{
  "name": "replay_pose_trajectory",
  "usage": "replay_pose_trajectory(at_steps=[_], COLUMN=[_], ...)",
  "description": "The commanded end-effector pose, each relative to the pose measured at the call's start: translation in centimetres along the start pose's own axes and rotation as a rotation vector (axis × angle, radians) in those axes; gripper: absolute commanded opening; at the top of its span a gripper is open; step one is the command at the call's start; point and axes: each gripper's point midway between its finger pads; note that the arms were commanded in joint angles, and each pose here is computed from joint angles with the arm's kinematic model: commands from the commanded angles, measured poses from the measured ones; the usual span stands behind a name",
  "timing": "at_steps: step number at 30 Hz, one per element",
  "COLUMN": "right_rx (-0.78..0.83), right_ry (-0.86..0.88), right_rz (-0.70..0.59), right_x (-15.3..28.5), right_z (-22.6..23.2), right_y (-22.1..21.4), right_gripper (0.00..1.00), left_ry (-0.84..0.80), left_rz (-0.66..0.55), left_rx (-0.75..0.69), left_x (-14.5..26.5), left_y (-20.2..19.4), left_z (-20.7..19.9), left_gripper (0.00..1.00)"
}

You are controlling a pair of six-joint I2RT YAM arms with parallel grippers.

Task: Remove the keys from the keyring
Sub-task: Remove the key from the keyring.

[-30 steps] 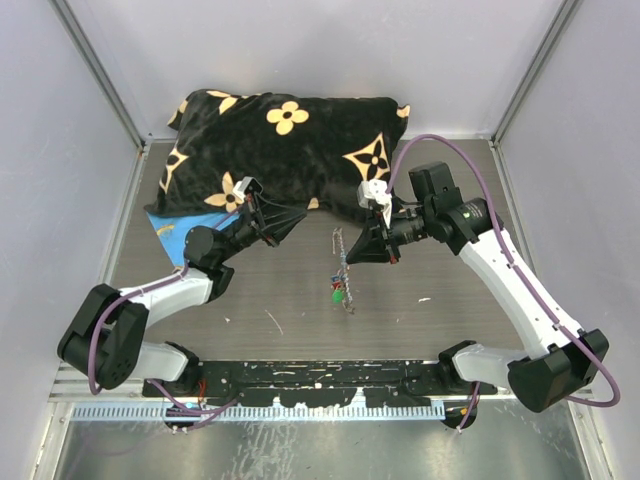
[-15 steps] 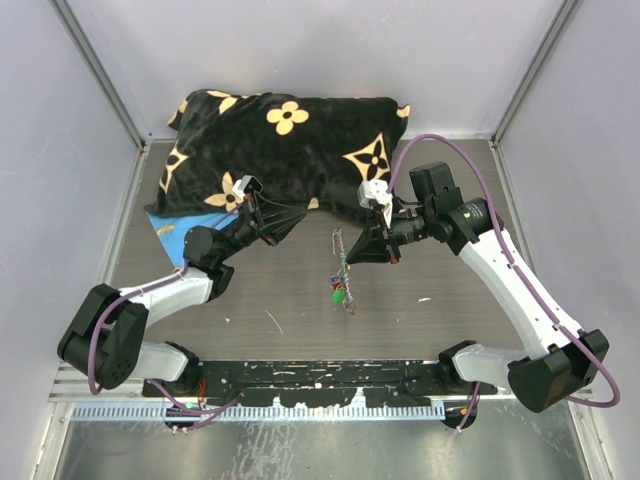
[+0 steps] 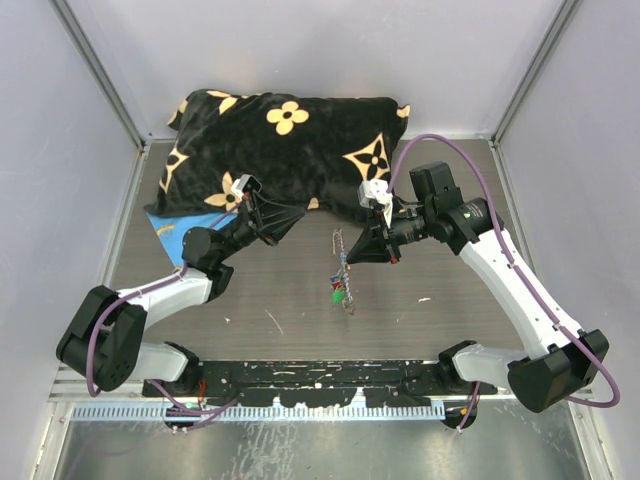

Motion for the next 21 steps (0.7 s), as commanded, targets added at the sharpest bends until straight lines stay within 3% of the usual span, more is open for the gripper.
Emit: replay_pose_trajectory(at_steps=[1, 4, 8, 11, 14, 21], right_rx=[0.074, 0.074, 0.072, 0.072, 0.073, 0.079], right_ry=[0.022, 0.024, 0.022, 0.021, 0.019, 0.014], right_rz=[-0.06, -0.06, -0.06, -0.06, -0.061, -0.062], right_x=[0.52, 0.51, 0.54, 0.55, 0.59, 0.66], right_z=[1.09, 1.11, 1.08, 1.1, 1.04, 1.08], right_y=[1.95, 1.93, 1.92, 1.92, 1.97, 1.93], right_gripper=[0.01, 0.01, 0.01, 0.01, 0.01, 0.01], left_ry=[-0.085, -0.088, -0.094, -0.097, -0.107, -0.104], left_rz=[0.047, 0.045, 0.035, 0.031, 0.032, -0.006], left_rx=[0.059, 0.059, 0.06, 0.065, 0.067, 0.099], left_x=[0.05, 0.11, 0.16, 0.14, 0.1, 0.14], left_y=[-1.33, -1.35, -1.27, -1.19, -1.22, -0.62], left_z=[-3.45, -3.56, -3.73, -3.83, -4.17, -4.14], left_gripper=[0.0, 0.0, 0.1, 0.12, 0.01, 0.0])
Point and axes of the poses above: each gripper's point midway between its finger pads, its own x axis back along the fingers, its own z axis along the line the jaws close on, y = z × x, and after that the axes turned 6 degrees about -x, right-handed
